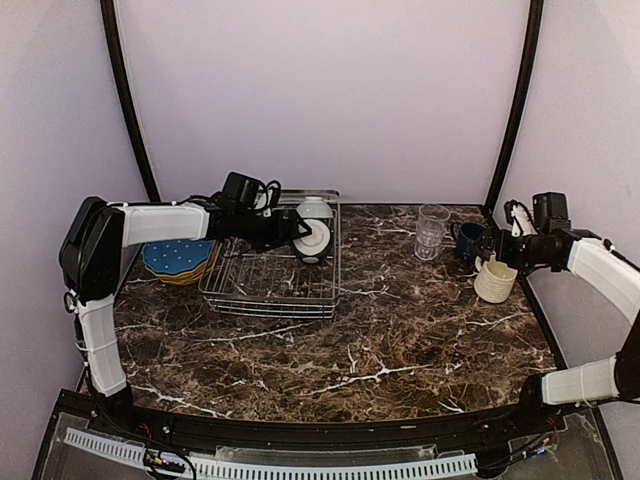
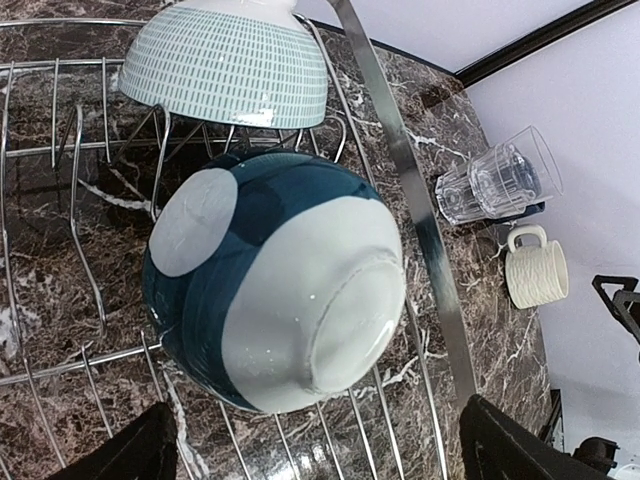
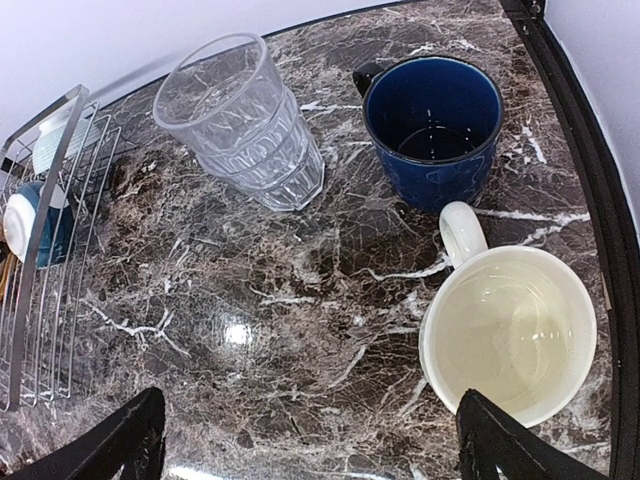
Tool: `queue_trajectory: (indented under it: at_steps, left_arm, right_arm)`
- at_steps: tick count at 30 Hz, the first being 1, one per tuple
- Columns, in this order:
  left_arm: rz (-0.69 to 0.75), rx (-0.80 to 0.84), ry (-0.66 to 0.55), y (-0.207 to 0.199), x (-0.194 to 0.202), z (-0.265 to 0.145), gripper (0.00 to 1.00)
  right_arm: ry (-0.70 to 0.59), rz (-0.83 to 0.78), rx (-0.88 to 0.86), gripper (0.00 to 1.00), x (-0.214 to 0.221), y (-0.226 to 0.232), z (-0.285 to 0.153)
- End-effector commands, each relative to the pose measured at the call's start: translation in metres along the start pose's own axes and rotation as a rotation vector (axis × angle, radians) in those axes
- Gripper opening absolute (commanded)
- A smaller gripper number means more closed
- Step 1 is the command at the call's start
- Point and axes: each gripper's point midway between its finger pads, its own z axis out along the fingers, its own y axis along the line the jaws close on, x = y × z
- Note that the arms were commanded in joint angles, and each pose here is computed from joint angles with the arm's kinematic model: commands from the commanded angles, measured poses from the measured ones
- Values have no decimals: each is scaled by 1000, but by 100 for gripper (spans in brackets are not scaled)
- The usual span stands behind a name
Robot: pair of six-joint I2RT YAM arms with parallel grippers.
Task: Unload the mixed dishes from the dish rack
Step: Grab the bowl from the dish rack.
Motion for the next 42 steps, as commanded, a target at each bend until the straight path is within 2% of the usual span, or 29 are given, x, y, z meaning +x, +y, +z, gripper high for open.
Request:
queue_trajectory:
  at_steps: [1, 9, 16, 31, 39, 42]
  left_arm:
    - [-8, 1, -46, 6, -4, 8, 98]
    - [9, -18, -60, 23, 4, 24, 99]
    - [19, 33, -78, 20, 2, 33, 99]
    - [-104, 60, -97, 33, 2, 50, 99]
    - [-182, 154, -139, 30, -3, 54, 99]
    - [-177, 200, -172, 25, -8, 53, 95]
  right_arm:
    - [-12, 4, -39, 99, 2, 7, 0]
    - [-23, 3, -46, 99, 2, 9, -2]
    - [-30, 3, -41, 99, 3, 8, -3]
    - [-42, 7, -59, 99, 1, 12, -8]
    - [-47, 9, -63, 99, -1, 13, -10]
    - [-44, 9, -64, 99, 0, 13, -9]
